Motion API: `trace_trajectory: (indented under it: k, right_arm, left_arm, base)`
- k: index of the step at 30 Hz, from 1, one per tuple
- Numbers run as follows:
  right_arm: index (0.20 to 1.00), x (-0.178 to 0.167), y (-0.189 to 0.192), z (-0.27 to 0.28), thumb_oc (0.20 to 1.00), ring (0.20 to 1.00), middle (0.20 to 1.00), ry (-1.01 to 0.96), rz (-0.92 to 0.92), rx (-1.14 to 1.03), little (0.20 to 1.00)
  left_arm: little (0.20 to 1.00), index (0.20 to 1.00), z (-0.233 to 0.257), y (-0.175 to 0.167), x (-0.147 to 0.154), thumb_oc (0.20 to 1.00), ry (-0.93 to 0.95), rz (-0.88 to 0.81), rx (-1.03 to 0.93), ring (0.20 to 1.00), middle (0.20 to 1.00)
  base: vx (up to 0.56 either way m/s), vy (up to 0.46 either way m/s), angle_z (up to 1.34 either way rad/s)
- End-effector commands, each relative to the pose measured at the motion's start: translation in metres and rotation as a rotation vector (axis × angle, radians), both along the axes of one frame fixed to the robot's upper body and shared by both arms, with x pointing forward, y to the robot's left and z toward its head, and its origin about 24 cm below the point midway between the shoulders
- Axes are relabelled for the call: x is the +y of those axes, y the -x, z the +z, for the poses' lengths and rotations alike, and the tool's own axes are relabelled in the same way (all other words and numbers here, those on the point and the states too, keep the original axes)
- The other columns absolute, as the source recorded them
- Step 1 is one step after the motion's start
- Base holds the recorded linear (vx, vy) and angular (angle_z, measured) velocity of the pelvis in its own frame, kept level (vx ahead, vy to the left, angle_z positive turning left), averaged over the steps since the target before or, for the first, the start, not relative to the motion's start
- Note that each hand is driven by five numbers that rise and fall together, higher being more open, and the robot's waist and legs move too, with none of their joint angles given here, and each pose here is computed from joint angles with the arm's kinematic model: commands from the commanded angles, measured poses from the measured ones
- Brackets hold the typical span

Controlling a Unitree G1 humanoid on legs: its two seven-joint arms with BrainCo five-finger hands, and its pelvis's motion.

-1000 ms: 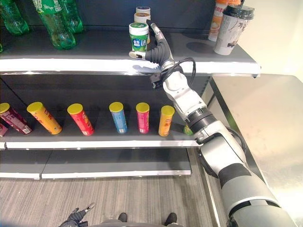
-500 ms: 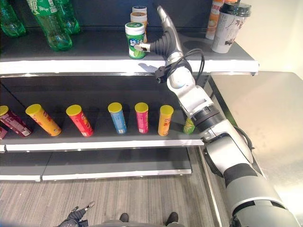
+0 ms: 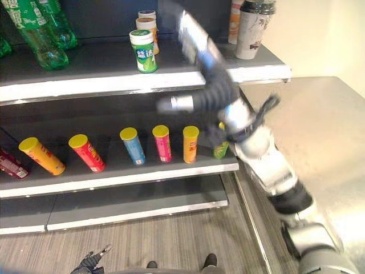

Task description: Put the goods on the table back onto the shelves and tidy them up.

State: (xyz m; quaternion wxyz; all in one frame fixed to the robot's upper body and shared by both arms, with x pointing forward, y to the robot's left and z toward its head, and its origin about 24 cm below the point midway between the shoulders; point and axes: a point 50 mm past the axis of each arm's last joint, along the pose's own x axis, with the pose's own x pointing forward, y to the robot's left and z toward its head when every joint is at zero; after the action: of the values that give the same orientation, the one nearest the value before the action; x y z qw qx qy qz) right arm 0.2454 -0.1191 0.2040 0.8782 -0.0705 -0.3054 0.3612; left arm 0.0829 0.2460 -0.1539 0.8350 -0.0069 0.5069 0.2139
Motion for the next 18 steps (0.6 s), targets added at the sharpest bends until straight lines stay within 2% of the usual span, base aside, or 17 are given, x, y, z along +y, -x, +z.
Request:
trace_trajectory:
  k: [1, 2, 3, 5, 7, 8, 10, 12, 13, 16, 17, 18]
  right_arm:
    - [1.000, -0.005, 0.011, -0.010, 1.000, 1.000, 1.000, -0.072, 0.159, 0.118, 1.000]
    - [1.000, -0.006, 0.011, -0.010, 1.000, 1.000, 1.000, -0.072, 0.158, 0.119, 1.000]
    - [1.000, -0.013, 0.013, -0.031, 1.000, 1.000, 1.000, -0.057, 0.130, 0.211, 1.000]
    - [1.000, -0.037, 0.015, -0.094, 1.000, 1.000, 1.000, 0.142, 0.008, 0.457, 1.000]
    - [1.000, -0.043, 0.016, -0.100, 1.000, 1.000, 1.000, 0.210, -0.015, 0.466, 1.000]
    - [1.000, -0.064, 0.020, -0.144, 1.000, 1.000, 1.000, 0.316, -0.143, 0.613, 1.000]
    - [1.000, -0.089, 0.026, -0.195, 1.000, 1.000, 1.000, 0.474, -0.339, 0.741, 1.000]
    - [1.000, -0.096, 0.030, -0.213, 1.000, 1.000, 1.000, 0.506, -0.401, 0.796, 1.000]
    - [1.000, -0.114, 0.040, -0.257, 1.000, 1.000, 1.000, 0.588, -0.599, 0.941, 1.000]
    - [1.000, -0.122, 0.054, -0.286, 1.000, 1.000, 1.000, 0.585, -0.724, 1.085, 1.000]
    - [1.000, -0.127, 0.071, -0.309, 1.000, 1.000, 1.000, 0.542, -0.828, 1.233, 1.000]
    - [1.000, -0.126, 0.071, -0.309, 1.000, 1.000, 1.000, 0.541, -0.828, 1.233, 1.000]
  left_arm:
    - [1.000, 1.000, 0.013, -0.021, 0.023, 1.000, -0.074, -0.085, -0.062, 1.000, 1.000]
    - [1.000, 1.000, 0.013, -0.021, 0.023, 1.000, -0.074, -0.086, -0.061, 1.000, 1.000]
    - [1.000, 1.000, 0.013, -0.024, 0.021, 1.000, -0.074, -0.108, -0.073, 1.000, 1.000]
    - [1.000, 1.000, 0.018, -0.038, 0.015, 1.000, -0.065, -0.168, -0.129, 1.000, 1.000]
    - [1.000, 1.000, 0.019, -0.040, 0.013, 1.000, -0.057, -0.178, -0.138, 1.000, 1.000]
    - [1.000, 1.000, 0.019, -0.045, 0.005, 1.000, -0.042, -0.224, -0.156, 1.000, 1.000]
    - [1.000, 1.000, 0.018, -0.051, -0.009, 1.000, -0.012, -0.271, -0.173, 1.000, 1.000]
    - [1.000, 1.000, 0.018, -0.052, -0.014, 1.000, -0.003, -0.290, -0.175, 1.000, 1.000]
    - [1.000, 1.000, 0.019, -0.059, -0.024, 1.000, 0.013, -0.315, -0.194, 1.000, 1.000]
    - [1.000, 1.000, 0.018, -0.060, -0.026, 1.000, 0.012, -0.324, -0.182, 1.000, 1.000]
    - [1.000, 1.000, 0.017, -0.062, -0.024, 1.000, 0.006, -0.320, -0.170, 1.000, 1.000]
    - [1.000, 1.000, 0.017, -0.062, -0.024, 1.000, 0.006, -0.320, -0.170, 1.000, 1.000]
  base:
    - [-0.03, -0.017, -0.11]
    - [-0.01, -0.011, -0.06]
    - [-0.01, -0.018, -0.15]
    - [-0.03, -0.036, -0.24]
    - [-0.02, -0.018, -0.10]
    - [-0.01, -0.023, -0.11]
    - [-0.01, -0.028, -0.10]
    - [-0.01, -0.029, -0.06]
    - [0.00, -0.052, -0.03]
    - [0.01, -0.025, 0.00]
    - [0.02, -0.036, 0.03]
    - [0.03, -0.036, 0.02]
